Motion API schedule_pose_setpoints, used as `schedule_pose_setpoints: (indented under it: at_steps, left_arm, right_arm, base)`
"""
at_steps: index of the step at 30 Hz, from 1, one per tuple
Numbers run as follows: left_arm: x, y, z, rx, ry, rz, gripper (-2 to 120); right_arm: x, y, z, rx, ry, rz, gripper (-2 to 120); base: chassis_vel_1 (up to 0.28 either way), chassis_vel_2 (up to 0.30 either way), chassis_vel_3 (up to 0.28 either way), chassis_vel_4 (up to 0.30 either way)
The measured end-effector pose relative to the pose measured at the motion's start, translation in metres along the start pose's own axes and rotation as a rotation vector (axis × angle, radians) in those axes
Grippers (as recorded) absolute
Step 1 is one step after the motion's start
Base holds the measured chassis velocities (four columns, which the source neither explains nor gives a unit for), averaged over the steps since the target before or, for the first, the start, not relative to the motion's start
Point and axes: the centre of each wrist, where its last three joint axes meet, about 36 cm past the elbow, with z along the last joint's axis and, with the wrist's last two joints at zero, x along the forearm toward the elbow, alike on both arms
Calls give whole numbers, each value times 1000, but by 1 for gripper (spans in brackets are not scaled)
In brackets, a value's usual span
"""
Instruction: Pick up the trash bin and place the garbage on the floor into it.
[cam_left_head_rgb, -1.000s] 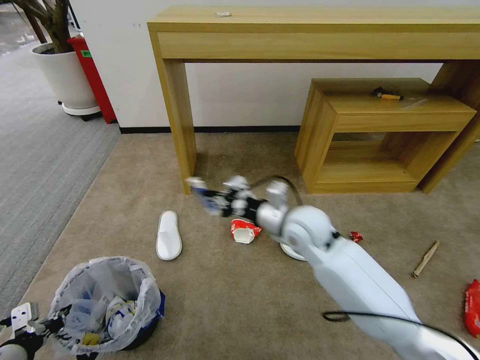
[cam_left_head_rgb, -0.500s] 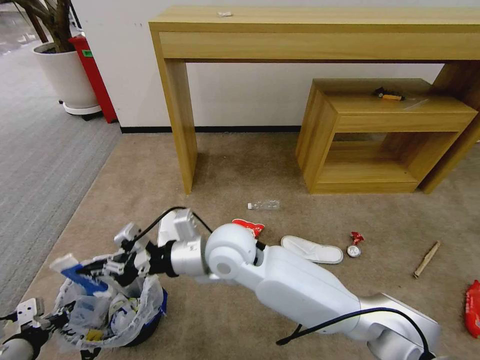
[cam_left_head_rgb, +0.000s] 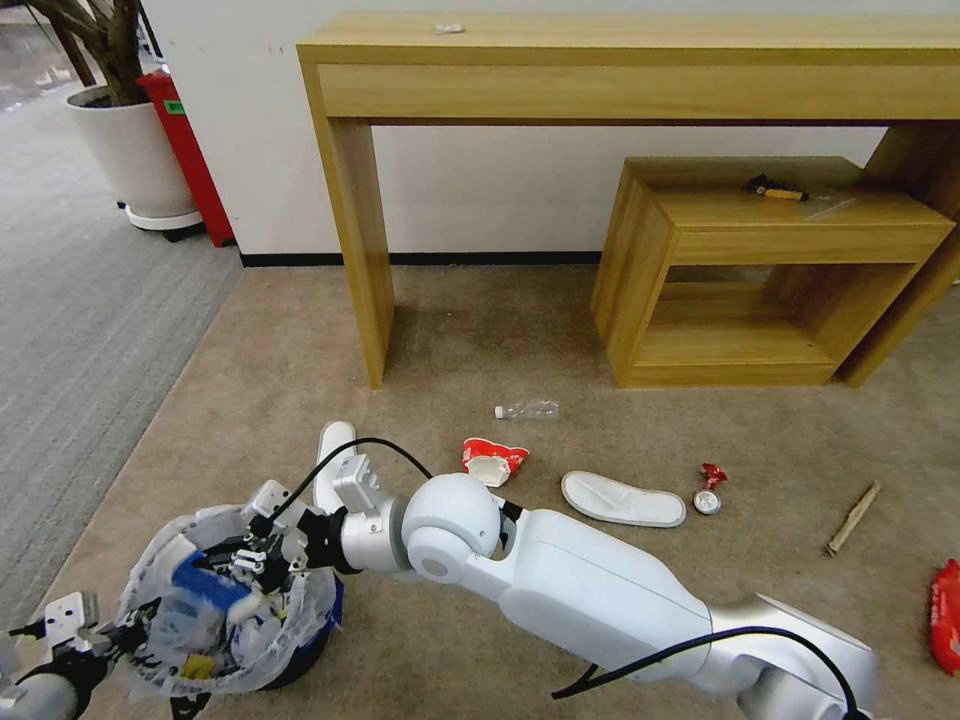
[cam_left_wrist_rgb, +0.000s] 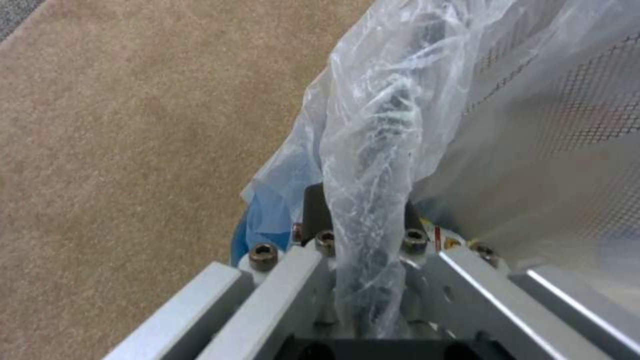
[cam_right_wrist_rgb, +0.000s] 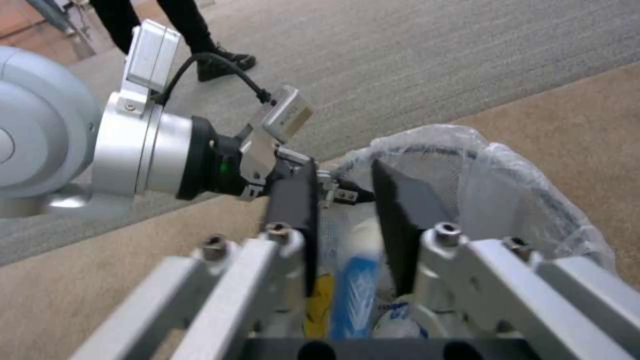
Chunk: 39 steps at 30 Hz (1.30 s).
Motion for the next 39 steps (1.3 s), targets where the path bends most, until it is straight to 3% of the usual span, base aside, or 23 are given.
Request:
schedule_pose_setpoints:
  at_steps: [3, 7, 11, 12, 15, 16, 19, 20, 22, 26, 39]
  left_arm:
    - [2, 1, -1, -1, -3, -6, 0]
    - [3, 4, -2, 0, -6, -11, 0]
    - [5, 10, -1, 3, -2, -19, 0]
    - [5, 10, -1, 3, -2, -19, 0]
    - [6, 13, -2, 3, -2, -24, 0]
    - [6, 13, -2, 3, -2, -24, 0]
    - [7, 17, -2, 4, -2, -27, 0]
    - [7, 17, -2, 4, -2, -27, 0]
    - [8, 19, -1, 5, 2, -30, 0]
    - [9, 20, 0, 1, 8, -31, 0]
    - [17, 18, 2, 1, 6, -33, 0]
  right_arm:
    - [9, -2, -6, 1, -39, 26, 52]
    - [18, -6, -9, 6, -80, 93, 63]
    - [45, -25, -5, 28, -139, 346, 82]
    - [45, -25, -5, 28, -139, 346, 82]
    - [71, -43, 9, 42, -162, 502, 95]
    - [71, -43, 9, 42, -162, 502, 95]
    - [107, -62, 44, 46, -176, 667, 100]
    - [107, -62, 44, 46, -176, 667, 100]
    - [136, -67, 81, 17, -178, 773, 100]
    - [155, -65, 103, 9, -191, 853, 100]
    - [135, -63, 98, -7, -212, 874, 100]
  base:
    - [0, 0, 0, 0]
    - [0, 0, 0, 0]
    - [0, 0, 0, 0]
    - [0, 0, 0, 0]
    - [0, 0, 0, 0]
    - [0, 0, 0, 0]
    - [0, 0, 0, 0]
    - [0, 0, 0, 0]
    - [0, 0, 0, 0]
    - [0, 0, 0, 0]
    - [-1, 12, -2, -14]
